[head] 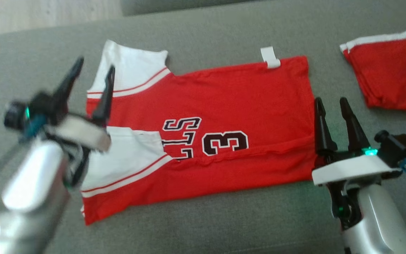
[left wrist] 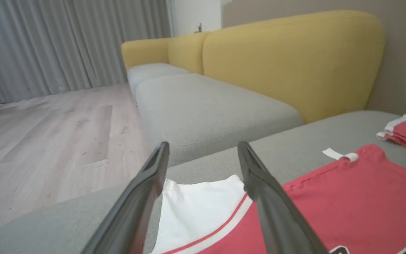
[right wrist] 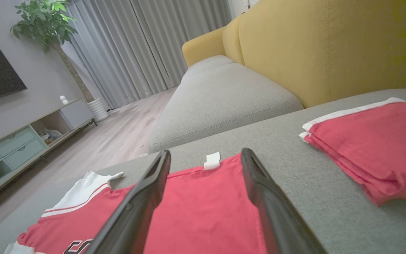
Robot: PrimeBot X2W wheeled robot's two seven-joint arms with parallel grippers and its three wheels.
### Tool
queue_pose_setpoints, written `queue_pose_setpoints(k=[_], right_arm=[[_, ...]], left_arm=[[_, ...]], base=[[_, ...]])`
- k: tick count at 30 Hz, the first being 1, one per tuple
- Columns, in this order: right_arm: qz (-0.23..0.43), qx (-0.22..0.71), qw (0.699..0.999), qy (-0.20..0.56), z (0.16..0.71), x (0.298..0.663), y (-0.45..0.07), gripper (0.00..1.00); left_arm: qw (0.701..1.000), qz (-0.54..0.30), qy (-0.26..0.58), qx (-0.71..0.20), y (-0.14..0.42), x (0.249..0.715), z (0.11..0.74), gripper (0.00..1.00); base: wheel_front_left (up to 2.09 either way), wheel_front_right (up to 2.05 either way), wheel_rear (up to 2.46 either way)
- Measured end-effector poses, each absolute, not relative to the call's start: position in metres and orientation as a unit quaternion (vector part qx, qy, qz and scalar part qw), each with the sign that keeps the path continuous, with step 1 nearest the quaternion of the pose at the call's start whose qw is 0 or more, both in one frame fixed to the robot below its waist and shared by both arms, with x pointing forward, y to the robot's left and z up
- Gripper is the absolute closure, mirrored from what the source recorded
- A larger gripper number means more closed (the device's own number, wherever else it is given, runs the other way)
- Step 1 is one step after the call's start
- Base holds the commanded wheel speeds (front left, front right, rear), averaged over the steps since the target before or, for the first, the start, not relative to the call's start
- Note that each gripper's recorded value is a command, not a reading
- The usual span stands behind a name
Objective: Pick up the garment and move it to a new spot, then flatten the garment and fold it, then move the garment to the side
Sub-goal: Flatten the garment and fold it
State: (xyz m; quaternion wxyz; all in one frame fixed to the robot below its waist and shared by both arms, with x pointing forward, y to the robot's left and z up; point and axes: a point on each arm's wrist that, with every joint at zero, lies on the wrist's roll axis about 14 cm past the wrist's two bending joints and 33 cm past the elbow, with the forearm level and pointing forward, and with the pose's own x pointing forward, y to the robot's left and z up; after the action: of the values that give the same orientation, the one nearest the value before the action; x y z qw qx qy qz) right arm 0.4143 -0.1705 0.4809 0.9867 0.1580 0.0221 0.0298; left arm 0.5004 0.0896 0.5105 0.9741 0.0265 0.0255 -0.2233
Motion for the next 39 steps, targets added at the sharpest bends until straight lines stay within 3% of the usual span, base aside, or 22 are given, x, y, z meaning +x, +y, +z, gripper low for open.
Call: queue_pose_setpoints(k=[4, 13, 25, 38, 39], right_arm=[[0.032, 0.167, 0.985, 0.012, 0.48, 0.423, -0.168, 0.0], [0.033, 0.178, 0.983, 0.025, 0.461, 0.432, -0.166, 0.0], [0.006, 0.177, 0.984, 0.038, 0.445, 0.435, -0.183, 0.0], [-0.005, 0.173, 0.984, 0.044, 0.439, 0.435, -0.19, 0.0], [-0.004, 0.173, 0.984, 0.045, 0.438, 0.435, -0.19, 0.0]], left_arm=[[0.963, -0.253, 0.068, 0.064, 0.083, 0.531, 0.501, 0.0], [0.926, -0.234, 0.258, 0.143, 0.109, 0.586, 0.415, 0.0], [0.904, -0.23, 0.327, 0.154, 0.107, 0.614, 0.365, 0.0], [0.892, -0.218, 0.368, 0.144, 0.107, 0.624, 0.352, 0.0], [0.889, -0.218, 0.378, 0.137, 0.106, 0.622, 0.351, 0.51]], base=[[0.0, 0.0, 0.0], [0.0, 0.0, 0.0], [0.0, 0.0, 0.0], [0.0, 0.0, 0.0], [0.0, 0.0, 0.0]])
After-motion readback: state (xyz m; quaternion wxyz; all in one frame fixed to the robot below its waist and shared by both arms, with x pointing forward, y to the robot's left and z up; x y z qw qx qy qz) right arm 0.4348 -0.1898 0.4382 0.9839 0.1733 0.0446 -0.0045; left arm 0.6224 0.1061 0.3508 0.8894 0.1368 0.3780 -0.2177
